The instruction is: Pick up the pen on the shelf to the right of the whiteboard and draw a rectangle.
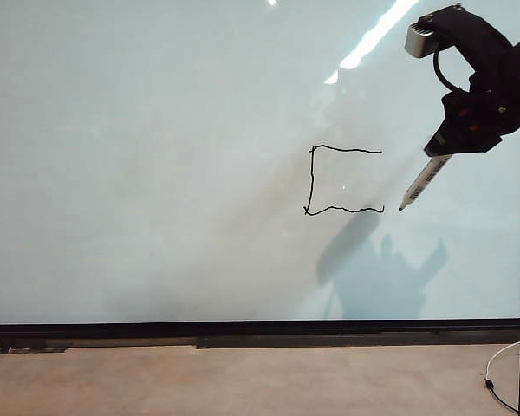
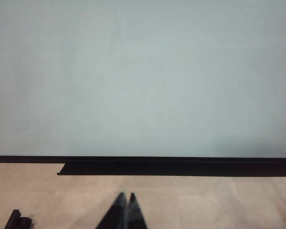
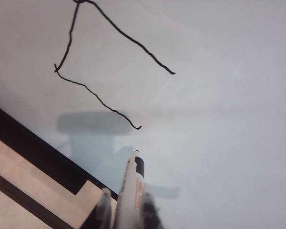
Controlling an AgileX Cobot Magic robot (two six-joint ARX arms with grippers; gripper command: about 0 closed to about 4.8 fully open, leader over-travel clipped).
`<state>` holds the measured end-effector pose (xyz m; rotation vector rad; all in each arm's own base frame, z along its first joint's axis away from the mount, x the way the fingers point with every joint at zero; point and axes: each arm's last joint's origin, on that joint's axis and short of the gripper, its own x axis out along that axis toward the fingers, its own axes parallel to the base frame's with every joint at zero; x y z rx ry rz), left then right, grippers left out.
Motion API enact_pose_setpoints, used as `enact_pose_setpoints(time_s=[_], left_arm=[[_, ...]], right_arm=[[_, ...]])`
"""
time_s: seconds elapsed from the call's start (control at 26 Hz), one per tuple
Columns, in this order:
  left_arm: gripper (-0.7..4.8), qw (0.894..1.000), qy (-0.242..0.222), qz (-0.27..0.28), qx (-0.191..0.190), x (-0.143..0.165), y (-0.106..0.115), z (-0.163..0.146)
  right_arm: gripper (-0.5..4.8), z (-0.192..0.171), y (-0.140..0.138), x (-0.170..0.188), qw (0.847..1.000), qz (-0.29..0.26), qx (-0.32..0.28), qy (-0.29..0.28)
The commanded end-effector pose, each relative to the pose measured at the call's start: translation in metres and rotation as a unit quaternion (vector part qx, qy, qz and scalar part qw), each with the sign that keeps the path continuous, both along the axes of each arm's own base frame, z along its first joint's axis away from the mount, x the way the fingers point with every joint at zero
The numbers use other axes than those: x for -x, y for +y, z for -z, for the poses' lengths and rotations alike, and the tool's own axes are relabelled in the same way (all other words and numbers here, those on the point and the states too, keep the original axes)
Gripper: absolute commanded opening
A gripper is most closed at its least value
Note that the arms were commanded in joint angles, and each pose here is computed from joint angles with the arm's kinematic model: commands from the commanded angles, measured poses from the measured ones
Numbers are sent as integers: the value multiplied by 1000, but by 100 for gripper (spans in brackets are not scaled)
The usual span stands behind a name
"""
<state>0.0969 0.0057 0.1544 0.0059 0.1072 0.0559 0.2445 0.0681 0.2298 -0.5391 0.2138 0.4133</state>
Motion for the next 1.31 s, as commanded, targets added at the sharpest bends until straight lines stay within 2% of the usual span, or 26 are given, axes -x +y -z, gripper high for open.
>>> enact_pose_setpoints(time_s=[0.04, 0.31, 0.54, 0.77, 1.31], left_arm=[[-4, 1000, -7, -1, -1, 0, 0, -2], [-4, 1000, -7, -1, -1, 0, 0, -2], [-5, 1000, -7, -1, -1, 0, 0, -2], [-4, 1000, -7, -1, -1, 0, 0, -2], [-5, 1000, -7, -1, -1, 0, 0, -2]], right_arm=[[-5, -4, 1, -2, 1000, -4, 15, -9], [-5, 2, 4, -14, 1000, -14, 13, 4], [-5, -2, 5, -15, 1000, -21, 5, -17], [-5, 0, 7, -20, 999, -30, 3, -13], [-5, -2, 8, -28, 999, -17, 5, -30]])
